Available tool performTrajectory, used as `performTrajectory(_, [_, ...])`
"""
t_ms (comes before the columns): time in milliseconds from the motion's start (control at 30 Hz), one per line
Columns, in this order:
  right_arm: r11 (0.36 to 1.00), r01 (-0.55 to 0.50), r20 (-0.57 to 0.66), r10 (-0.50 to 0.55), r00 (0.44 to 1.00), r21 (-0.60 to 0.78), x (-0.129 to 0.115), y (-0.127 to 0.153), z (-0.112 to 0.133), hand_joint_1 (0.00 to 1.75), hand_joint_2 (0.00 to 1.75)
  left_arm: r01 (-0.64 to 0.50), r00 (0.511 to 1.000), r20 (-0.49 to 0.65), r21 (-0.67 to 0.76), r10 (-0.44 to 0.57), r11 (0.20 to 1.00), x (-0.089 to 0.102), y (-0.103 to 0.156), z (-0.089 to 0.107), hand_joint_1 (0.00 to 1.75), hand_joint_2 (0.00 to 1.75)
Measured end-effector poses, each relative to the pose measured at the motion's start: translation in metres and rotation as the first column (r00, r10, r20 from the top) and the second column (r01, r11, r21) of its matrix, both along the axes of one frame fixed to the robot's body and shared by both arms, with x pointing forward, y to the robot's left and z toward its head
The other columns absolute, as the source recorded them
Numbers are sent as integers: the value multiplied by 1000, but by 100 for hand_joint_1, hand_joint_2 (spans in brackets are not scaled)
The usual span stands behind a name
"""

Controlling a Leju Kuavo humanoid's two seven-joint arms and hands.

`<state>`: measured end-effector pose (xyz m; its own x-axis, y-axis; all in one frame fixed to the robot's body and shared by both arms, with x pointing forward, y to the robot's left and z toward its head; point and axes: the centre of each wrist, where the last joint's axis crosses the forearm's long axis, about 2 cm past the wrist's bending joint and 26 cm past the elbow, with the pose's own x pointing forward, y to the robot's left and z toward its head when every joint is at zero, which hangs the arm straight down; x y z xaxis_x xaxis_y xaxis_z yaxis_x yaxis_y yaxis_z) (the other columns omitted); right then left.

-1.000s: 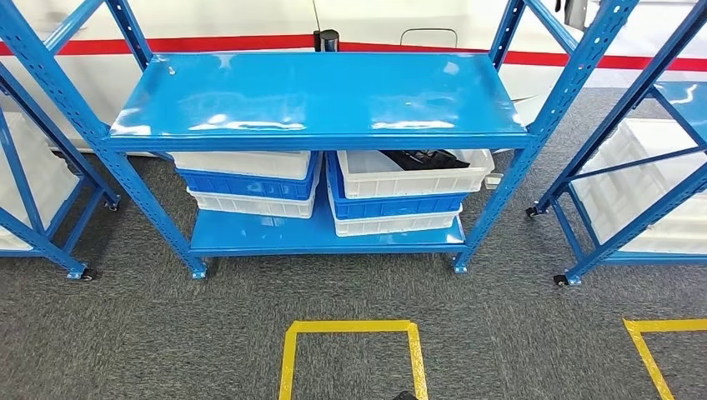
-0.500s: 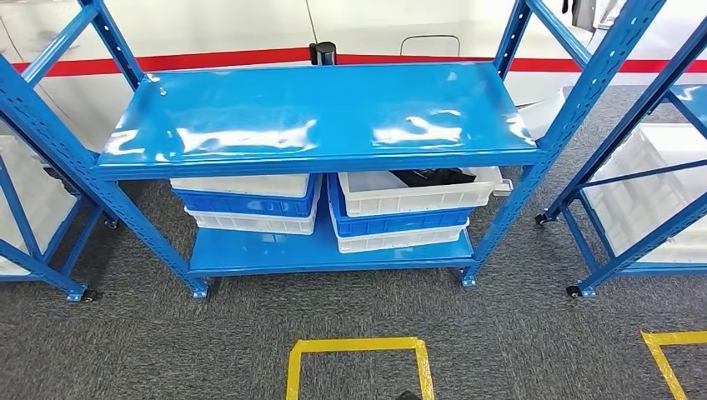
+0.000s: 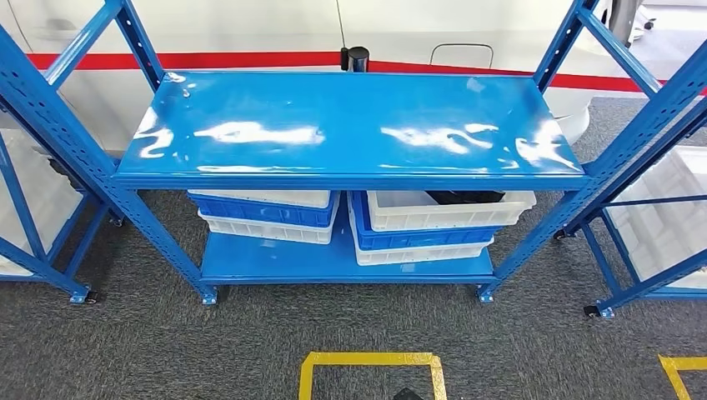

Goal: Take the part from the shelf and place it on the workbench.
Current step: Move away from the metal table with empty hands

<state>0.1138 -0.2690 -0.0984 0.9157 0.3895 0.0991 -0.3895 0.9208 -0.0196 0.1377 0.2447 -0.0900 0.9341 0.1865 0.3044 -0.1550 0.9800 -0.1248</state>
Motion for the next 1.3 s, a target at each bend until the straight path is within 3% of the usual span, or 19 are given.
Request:
performTrajectory(33, [1000, 1, 0, -1, 1000, -1, 0, 0, 0, 0, 175, 1, 1000, -2, 2, -1, 1000, 0, 0, 0, 0, 175])
performTrajectory(367, [1000, 11, -5, -11, 1000, 2, -3, 2, -1, 0, 175, 3, 1000, -21, 18, -3, 1000, 0, 0, 0, 0, 175])
performTrajectory(567, [993, 118, -1, -118, 993, 31, -26, -2, -6, 0, 175, 19, 998, -64, 48, -16, 999, -28, 10, -8, 0, 175])
performTrajectory(700, [980, 193, 29, -194, 981, 47, -39, -6, -8, 0, 0, 35, 997, -73, 67, -30, 997, -51, 19, -14, 0, 175])
performTrajectory(867, [961, 272, 51, -275, 960, 56, -65, -12, -11, 0, 0, 62, 995, -85, 87, -55, 994, -81, 29, -18, 0, 175])
performTrajectory(1000, [941, 334, 73, -337, 939, 61, -86, -17, -13, 0, 0, 86, 993, -90, 97, -77, 992, -103, 37, -20, 0, 0])
performTrajectory(1300, [908, 412, 114, -418, 901, 73, -107, -22, -13, 0, 0, 121, 990, -90, 110, -111, 987, -129, 45, -21, 0, 0])
